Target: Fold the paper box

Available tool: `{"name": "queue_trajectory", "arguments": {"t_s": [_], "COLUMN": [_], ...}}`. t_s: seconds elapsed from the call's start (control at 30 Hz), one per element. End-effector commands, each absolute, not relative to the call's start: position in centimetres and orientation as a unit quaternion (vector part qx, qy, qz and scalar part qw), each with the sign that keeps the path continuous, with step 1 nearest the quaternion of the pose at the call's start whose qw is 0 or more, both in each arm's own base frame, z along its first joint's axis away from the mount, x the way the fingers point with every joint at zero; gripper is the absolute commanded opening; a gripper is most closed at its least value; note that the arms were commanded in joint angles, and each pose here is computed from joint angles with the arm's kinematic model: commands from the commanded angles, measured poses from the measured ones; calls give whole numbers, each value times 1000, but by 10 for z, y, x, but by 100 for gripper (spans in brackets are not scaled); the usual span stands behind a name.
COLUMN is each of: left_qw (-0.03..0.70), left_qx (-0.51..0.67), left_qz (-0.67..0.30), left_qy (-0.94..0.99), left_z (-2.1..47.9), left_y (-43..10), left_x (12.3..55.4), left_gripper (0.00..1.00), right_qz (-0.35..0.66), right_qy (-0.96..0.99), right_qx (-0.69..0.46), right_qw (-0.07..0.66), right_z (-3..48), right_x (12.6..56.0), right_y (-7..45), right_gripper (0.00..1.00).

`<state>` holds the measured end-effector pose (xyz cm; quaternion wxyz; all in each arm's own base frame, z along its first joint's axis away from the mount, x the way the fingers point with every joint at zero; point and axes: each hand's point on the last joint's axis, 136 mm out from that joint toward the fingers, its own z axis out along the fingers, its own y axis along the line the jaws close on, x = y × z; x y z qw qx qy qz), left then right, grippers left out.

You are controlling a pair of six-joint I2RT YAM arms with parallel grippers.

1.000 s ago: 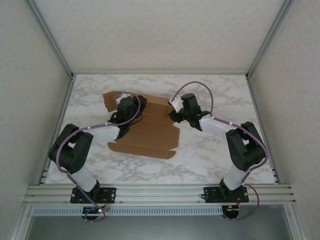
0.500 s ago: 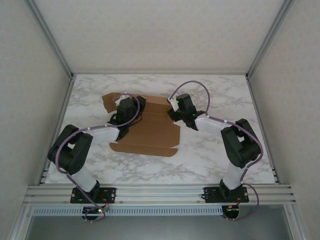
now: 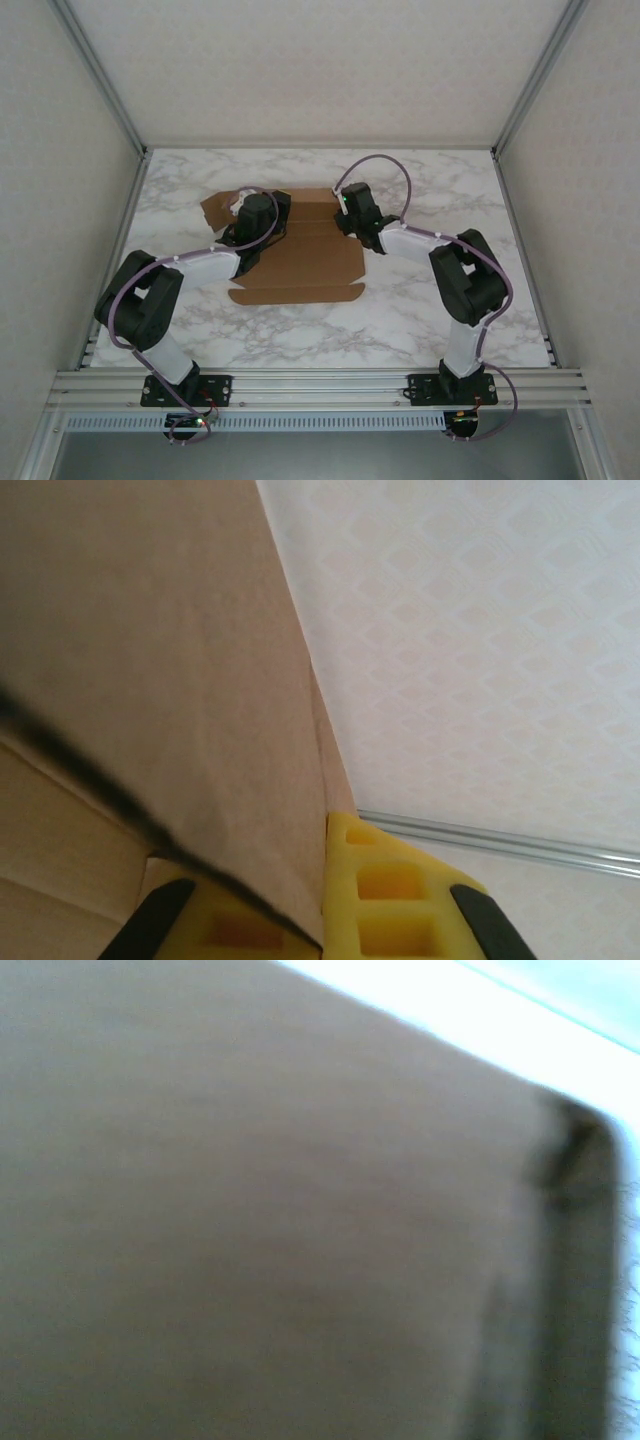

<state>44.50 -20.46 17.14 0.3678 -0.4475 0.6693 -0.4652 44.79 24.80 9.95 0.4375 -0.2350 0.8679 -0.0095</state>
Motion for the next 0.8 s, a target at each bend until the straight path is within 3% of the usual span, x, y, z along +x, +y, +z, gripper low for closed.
{"name": "queue_trajectory", "arguments": {"t_s": [0.0, 0.4, 0.77], "left_qw": [282, 264, 248], "left_qx": [-460, -485, -497], "left_qz": [-438, -436, -452], "left_qy": [719, 711, 698], "left_z": [134, 140, 155], "left_y": [-227, -235, -247], "left_x": [414, 412, 410], "left_gripper": [0, 0, 0], "right_qz": [-117, -142, -223], "right_qy": [873, 880, 881], "right_qx": [-197, -174, -64], "right_qw": [429, 418, 412], "right_z": [94, 85, 88], "right_x": [461, 463, 459], "right_y": [223, 232, 214], "right_gripper": [4, 0, 0]}}
